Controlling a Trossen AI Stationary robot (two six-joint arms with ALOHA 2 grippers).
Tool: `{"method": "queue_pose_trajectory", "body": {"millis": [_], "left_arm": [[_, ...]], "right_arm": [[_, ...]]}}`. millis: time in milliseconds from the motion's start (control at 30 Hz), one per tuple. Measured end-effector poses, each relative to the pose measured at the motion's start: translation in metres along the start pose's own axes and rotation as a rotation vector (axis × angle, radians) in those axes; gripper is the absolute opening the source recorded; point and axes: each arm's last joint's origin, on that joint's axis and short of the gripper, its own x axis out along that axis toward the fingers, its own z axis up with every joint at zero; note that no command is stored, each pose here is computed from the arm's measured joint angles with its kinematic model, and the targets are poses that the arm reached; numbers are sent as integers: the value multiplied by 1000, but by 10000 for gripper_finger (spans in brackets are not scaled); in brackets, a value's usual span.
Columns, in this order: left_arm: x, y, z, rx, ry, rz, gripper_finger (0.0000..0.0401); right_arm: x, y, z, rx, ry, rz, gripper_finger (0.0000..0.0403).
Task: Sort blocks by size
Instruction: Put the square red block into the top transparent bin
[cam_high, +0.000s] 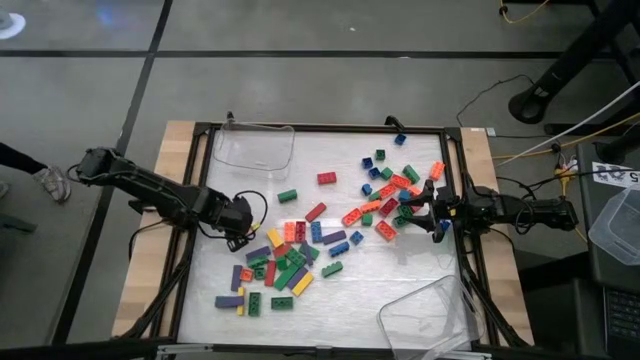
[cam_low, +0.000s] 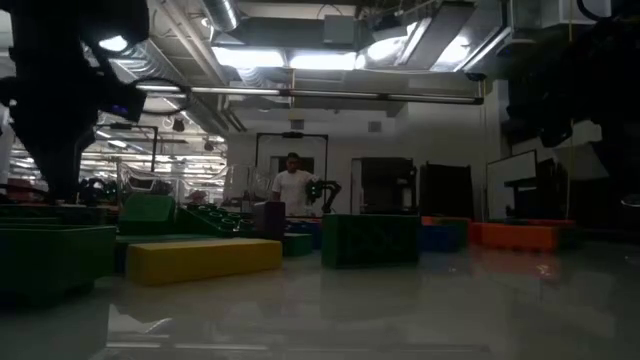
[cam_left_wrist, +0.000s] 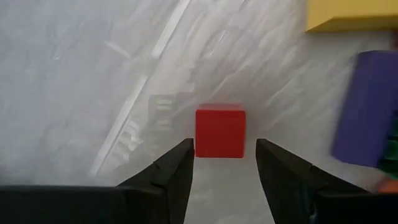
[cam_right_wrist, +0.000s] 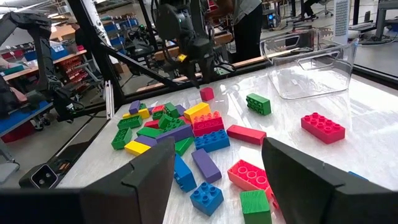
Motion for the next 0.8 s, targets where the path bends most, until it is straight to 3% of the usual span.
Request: {"method": "queue_pose_trajectory", "body": {"millis": [533,800], "left_arm": [[15,-2,-2,0,-18,-15,162],[25,-6,1,65,6,16,162]], "right_arm": [[0,0,0,0,0,1,241],[0,0,0,0,0,0,241]]}}
